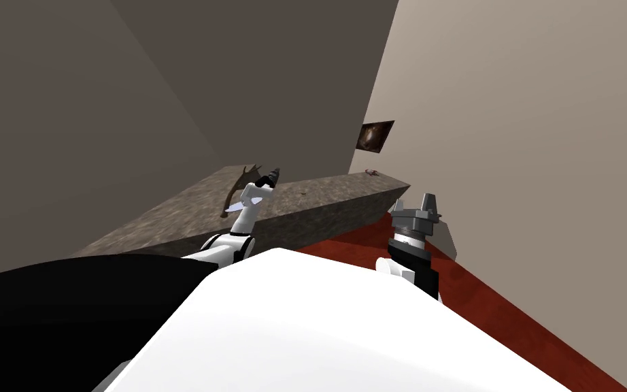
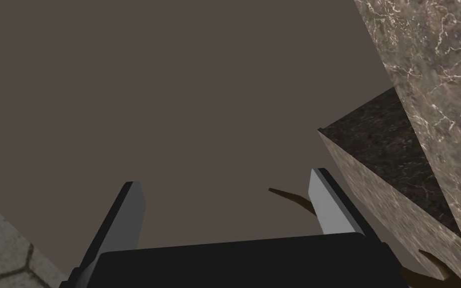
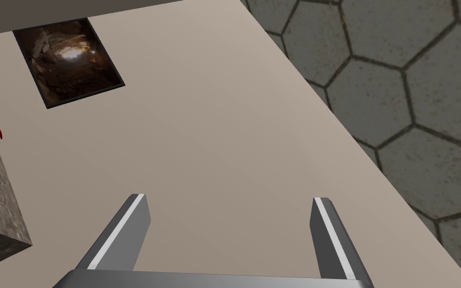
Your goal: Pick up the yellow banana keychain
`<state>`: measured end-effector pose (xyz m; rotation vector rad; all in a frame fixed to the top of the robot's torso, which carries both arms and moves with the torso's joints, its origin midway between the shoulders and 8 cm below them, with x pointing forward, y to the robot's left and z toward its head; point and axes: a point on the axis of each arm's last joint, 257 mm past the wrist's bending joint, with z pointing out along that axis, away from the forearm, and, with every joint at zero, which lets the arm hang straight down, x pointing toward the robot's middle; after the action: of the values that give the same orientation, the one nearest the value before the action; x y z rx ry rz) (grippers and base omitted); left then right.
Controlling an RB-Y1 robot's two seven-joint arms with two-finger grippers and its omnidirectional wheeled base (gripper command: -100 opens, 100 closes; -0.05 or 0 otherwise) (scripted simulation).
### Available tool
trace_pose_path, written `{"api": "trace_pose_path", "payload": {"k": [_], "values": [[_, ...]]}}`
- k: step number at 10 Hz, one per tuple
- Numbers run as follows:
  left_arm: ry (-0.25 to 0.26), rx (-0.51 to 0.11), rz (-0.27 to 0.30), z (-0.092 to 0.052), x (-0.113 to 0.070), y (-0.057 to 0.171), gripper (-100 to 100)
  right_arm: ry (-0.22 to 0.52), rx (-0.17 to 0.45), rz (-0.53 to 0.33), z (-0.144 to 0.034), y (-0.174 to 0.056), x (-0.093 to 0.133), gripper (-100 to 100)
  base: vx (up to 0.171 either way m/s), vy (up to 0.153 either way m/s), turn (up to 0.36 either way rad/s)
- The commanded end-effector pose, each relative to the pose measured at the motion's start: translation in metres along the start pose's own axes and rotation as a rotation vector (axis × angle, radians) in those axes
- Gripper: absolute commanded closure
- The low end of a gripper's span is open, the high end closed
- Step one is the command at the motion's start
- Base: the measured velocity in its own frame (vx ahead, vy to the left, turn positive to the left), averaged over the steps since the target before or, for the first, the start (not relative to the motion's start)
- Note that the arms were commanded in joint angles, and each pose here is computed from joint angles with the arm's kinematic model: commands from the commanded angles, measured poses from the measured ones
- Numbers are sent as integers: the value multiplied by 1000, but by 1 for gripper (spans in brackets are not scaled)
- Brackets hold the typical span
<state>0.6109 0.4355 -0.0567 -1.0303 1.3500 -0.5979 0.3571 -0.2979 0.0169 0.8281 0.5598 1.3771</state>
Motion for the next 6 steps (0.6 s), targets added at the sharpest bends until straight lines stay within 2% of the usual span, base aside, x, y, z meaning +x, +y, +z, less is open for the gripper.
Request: {"api": "trace_pose_path", "payload": {"k": [1,2,3,4,5,6], "values": [[-4,-56,-1,4,-4,13,-100,0,0,0,0,0,0,0,2,-10,-121],[-3,-64,-1,4,-4,15,-100,0,0,0,0,0,0,0,1,-4,-13],[-22,-115,-7,12,-20,24,-100,0,0,0,0,0,0,0,8,-15,-155],[-18,-146,-8,12,-19,34,-100,0,0,0,0,0,0,0,9,-10,-125],[-39,-178,-17,17,-35,36,-100,0,0,0,0,0,0,0,15,-18,-161],[-31,-234,-20,17,-33,55,-100,0,0,0,0,0,0,0,15,-14,-95]]}}
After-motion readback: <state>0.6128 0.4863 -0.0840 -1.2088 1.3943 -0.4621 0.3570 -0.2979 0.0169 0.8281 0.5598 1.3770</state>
